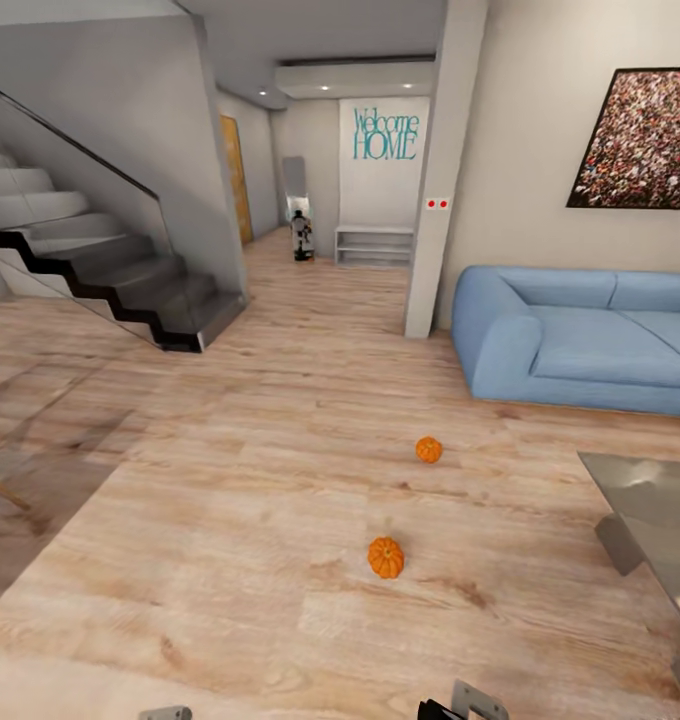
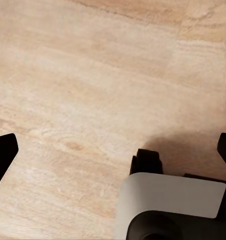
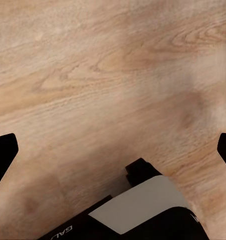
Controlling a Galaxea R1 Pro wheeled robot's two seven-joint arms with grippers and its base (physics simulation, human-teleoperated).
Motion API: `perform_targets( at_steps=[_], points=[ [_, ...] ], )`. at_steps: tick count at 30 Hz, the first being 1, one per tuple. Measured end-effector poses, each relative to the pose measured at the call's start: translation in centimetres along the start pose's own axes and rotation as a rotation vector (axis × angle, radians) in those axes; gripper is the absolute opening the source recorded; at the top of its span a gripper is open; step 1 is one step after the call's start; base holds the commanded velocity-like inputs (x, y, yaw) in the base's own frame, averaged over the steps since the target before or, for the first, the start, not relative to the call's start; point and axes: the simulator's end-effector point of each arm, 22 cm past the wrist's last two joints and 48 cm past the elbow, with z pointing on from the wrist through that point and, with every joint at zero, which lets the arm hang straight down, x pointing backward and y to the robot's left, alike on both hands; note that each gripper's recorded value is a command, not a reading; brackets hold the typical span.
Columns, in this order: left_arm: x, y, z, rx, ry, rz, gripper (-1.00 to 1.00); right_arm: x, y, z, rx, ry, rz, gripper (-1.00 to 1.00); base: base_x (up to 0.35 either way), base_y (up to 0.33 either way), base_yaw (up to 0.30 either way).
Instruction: Place each of the two pumpkins and all three candles from the living room inside a cabinet in the living room (use any cabinet), then make sure every cabinet is closed, and position the cauldron so it is next to a table in the living room.
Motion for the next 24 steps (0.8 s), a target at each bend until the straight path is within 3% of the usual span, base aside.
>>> perform_targets(
  at_steps=[6, 24],
  points=[
    [-0.03, 0.00, 0.00, 0.000, 0.000, 0.000, 1.00, -0.02, 0.00, 0.00, 0.000, -0.001, -0.002, 1.00, 0.265, -0.218, -0.204],
    [-0.03, 0.02, 0.00, 0.000, 0.000, 0.000, 1.00, -0.11, 0.17, -0.06, -0.003, -0.007, -0.010, 1.00, 0.259, -0.217, -0.006]
  ],
)
